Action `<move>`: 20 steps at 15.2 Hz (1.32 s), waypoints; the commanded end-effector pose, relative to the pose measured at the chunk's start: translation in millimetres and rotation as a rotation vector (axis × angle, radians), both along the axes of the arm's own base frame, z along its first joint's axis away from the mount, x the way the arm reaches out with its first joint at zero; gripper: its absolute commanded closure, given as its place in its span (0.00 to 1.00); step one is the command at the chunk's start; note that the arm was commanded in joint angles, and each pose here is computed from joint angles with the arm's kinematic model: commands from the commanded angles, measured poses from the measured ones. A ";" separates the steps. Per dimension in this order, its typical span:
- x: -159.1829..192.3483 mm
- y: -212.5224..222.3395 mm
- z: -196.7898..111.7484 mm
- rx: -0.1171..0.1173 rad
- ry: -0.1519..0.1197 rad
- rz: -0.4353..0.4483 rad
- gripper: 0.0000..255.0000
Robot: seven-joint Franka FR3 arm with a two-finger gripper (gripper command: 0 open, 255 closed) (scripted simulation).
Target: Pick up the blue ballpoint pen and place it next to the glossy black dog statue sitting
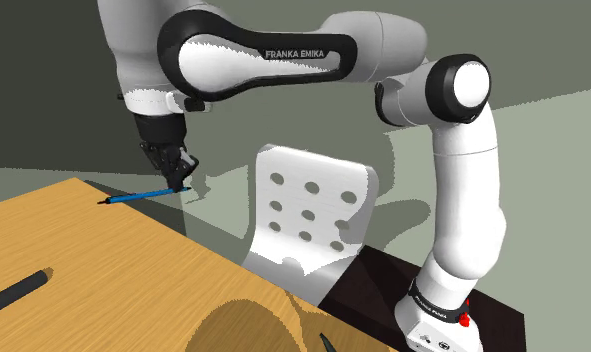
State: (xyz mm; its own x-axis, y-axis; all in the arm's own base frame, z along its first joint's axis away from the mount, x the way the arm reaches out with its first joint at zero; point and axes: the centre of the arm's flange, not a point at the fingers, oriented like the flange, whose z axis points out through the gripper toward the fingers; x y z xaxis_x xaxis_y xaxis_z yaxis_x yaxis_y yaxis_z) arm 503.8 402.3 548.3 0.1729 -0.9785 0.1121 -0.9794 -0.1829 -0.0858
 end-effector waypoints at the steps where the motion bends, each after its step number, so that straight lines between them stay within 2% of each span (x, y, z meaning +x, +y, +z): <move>1: 0.6 0.3 10.6 0.000 0.001 0.000 1.00; 12: 0.6 0.3 65.5 0.000 0.001 0.000 1.00; 20: -102.9 21.7 65.6 0.000 0.001 0.000 1.00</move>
